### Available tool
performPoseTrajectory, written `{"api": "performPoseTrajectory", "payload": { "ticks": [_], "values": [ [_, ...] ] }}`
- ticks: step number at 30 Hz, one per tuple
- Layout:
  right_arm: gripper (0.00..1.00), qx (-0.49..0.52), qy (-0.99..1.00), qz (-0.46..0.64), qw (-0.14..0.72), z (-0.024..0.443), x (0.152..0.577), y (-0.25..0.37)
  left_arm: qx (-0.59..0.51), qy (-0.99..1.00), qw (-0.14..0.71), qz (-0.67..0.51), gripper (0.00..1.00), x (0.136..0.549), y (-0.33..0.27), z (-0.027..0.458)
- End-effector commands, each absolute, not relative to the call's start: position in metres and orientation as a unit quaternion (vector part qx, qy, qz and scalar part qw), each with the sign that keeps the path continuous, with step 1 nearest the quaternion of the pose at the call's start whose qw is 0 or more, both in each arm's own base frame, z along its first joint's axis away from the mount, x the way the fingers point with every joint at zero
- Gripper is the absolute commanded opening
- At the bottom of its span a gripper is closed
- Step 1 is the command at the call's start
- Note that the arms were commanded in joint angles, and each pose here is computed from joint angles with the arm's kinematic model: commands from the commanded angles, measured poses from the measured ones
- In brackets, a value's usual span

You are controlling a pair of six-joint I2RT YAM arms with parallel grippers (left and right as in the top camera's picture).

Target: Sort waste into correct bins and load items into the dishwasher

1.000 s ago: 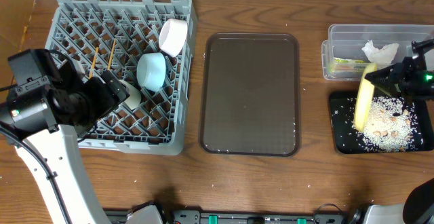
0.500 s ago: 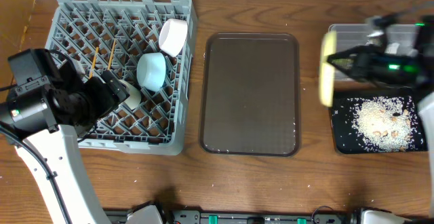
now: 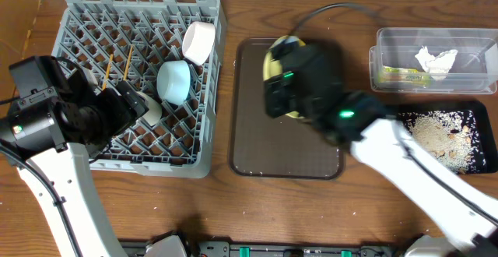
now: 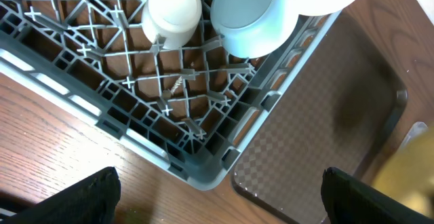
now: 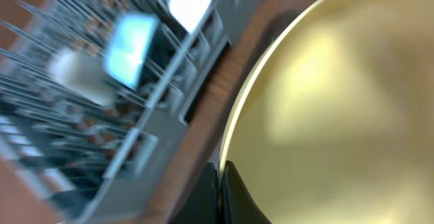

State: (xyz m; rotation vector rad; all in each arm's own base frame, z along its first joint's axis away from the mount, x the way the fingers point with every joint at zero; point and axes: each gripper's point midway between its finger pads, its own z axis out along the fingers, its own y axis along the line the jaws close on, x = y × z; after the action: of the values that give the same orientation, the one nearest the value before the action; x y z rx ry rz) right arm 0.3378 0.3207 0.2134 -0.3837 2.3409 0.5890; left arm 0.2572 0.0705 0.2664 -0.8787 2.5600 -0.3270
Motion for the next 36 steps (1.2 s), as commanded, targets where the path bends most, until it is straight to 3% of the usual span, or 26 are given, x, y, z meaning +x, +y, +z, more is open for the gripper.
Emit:
{"api": "performPoseTrajectory", "payload": {
  "ticks": [1,5,11,12,13,17,19,20,23,27,32,36],
  "values": [
    [0.01,-0.138,0.914,0.154,0.348,0.168,0.352,0.330,-0.319,0.918,0.206,-0.113,0.95,0.256,0.073,0.267],
    [0.01,-0.158,0.924,0.140,0.318,0.118,0.345,0.356,-0.319,0.918,0.206,-0.113,0.95,0.256,0.073,0.267],
    [0.04,-0.165,0.933,0.130,0.293,0.087,0.335,0.366,-0.319,0.918,0.206,-0.113,0.95,0.256,0.073,0.267],
    [0.14,-0.165,0.933,0.129,0.292,0.086,0.335,0.365,-0.319,0.918,0.206,-0.112,0.95,0.256,0.073,0.267],
    [0.31,-0.165,0.933,0.129,0.292,0.086,0.335,0.365,-0.319,0.918,0.206,-0.112,0.95,0.256,0.073,0.267],
    [0.60,-0.162,0.928,0.142,0.305,0.109,0.334,0.364,-0.319,0.918,0.206,-0.112,0.95,0.256,0.073,0.267],
    [0.93,-0.153,0.921,0.155,0.324,0.138,0.336,0.357,-0.319,0.918,0.206,-0.112,0.95,0.256,0.073,0.267],
    [0.99,-0.136,0.915,0.157,0.345,0.164,0.342,0.342,-0.319,0.918,0.206,-0.112,0.95,0.256,0.073,0.267],
    [0.99,-0.071,0.901,0.145,0.403,0.235,0.356,0.277,-0.319,0.918,0.206,-0.112,0.95,0.256,0.073,0.267],
    [0.99,0.038,0.892,0.110,0.436,0.290,0.364,0.159,-0.319,0.918,0.206,-0.113,0.95,0.256,0.073,0.267],
    [0.99,0.197,0.883,0.014,0.426,0.300,0.344,0.010,-0.319,0.918,0.208,-0.112,0.95,0.257,0.074,0.267],
    [0.99,0.321,0.876,-0.067,0.355,0.277,0.300,-0.085,-0.319,0.918,0.208,-0.112,0.95,0.257,0.073,0.267]
  ]
}}
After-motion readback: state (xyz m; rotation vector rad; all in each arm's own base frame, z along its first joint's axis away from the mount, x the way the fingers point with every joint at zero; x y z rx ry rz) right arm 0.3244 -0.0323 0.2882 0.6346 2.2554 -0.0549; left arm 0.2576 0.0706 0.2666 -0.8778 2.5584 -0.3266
